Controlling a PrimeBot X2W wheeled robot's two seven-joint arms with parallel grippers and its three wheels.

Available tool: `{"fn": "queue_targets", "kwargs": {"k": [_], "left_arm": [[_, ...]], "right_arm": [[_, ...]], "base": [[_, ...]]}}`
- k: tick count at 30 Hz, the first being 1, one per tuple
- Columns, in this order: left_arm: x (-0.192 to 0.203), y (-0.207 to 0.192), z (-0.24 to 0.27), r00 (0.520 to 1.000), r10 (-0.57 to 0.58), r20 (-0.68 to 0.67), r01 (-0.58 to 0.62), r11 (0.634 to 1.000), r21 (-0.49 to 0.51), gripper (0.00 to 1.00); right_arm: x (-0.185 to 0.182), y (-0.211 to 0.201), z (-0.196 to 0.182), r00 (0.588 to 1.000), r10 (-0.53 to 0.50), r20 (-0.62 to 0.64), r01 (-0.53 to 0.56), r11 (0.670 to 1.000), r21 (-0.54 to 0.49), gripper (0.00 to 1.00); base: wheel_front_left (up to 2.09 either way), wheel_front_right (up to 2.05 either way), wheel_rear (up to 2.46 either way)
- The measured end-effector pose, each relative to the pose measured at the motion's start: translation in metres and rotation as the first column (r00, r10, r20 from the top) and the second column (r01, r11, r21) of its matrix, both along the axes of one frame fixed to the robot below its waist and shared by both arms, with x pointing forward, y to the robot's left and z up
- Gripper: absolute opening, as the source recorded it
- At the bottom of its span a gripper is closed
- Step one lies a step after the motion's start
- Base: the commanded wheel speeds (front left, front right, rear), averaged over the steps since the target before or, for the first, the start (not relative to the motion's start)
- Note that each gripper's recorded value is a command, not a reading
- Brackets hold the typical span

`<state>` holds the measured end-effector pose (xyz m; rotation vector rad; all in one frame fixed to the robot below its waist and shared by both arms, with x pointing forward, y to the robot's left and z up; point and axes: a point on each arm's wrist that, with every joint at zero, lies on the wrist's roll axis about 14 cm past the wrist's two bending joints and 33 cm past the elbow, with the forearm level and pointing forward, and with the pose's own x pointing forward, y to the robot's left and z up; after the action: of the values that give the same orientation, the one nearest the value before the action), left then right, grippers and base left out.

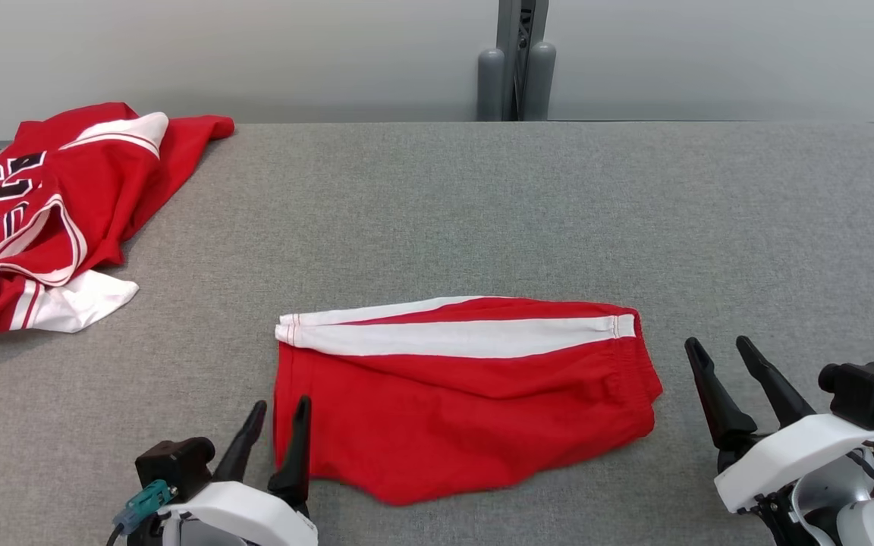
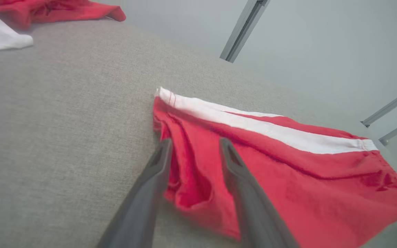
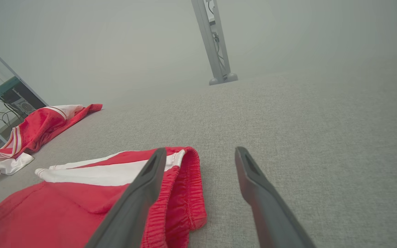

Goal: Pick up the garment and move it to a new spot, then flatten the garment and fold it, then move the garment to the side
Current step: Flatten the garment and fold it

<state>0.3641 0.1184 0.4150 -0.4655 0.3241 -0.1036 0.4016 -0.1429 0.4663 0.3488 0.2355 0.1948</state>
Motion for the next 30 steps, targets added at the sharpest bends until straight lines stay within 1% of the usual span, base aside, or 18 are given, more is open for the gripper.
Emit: {"fn": "queue_targets", "kwargs": {"k": [6, 12, 18, 22, 27, 30], "left_arm": [[0.008, 0.019, 0.024, 0.994, 0.015, 0.106, -0.027, 0.992, 0.120, 1.00], [0.010, 0.027, 0.045, 0.981, 0.009, 0.192, -0.048, 0.979, 0.199, 1.00], [0.006, 0.036, 0.050, 0.977, 0.025, 0.211, -0.075, 0.970, 0.231, 1.00], [0.004, 0.041, 0.055, 0.973, 0.044, 0.226, -0.097, 0.968, 0.231, 1.00], [0.001, 0.047, 0.058, 0.969, 0.070, 0.235, -0.124, 0.967, 0.221, 1.00], [-0.001, 0.052, 0.058, 0.968, 0.086, 0.234, -0.139, 0.966, 0.220, 1.00]], "right_arm": [[-0.006, 0.004, 0.001, 1.000, 0.011, -0.001, -0.011, 1.000, 0.002, 1.00], [-0.019, 0.007, -0.006, 1.000, 0.005, -0.024, -0.005, 1.000, -0.003, 1.00], [-0.028, 0.016, -0.017, 0.998, 0.018, -0.060, -0.018, 1.000, 0.004, 1.00], [-0.029, 0.026, -0.026, 0.996, 0.043, -0.082, -0.044, 0.999, -0.014, 1.00], [-0.024, 0.032, -0.038, 0.991, 0.061, -0.116, -0.066, 0.997, -0.039, 1.00], [-0.018, 0.036, -0.048, 0.988, 0.066, -0.143, -0.072, 0.997, -0.034, 1.00]], "base": [[0.00, 0.00, 0.00], [0.00, 0.00, 0.00], [0.00, 0.00, 0.00], [0.00, 0.00, 0.00], [0.00, 0.00, 0.00], [0.00, 0.00, 0.00]]}}
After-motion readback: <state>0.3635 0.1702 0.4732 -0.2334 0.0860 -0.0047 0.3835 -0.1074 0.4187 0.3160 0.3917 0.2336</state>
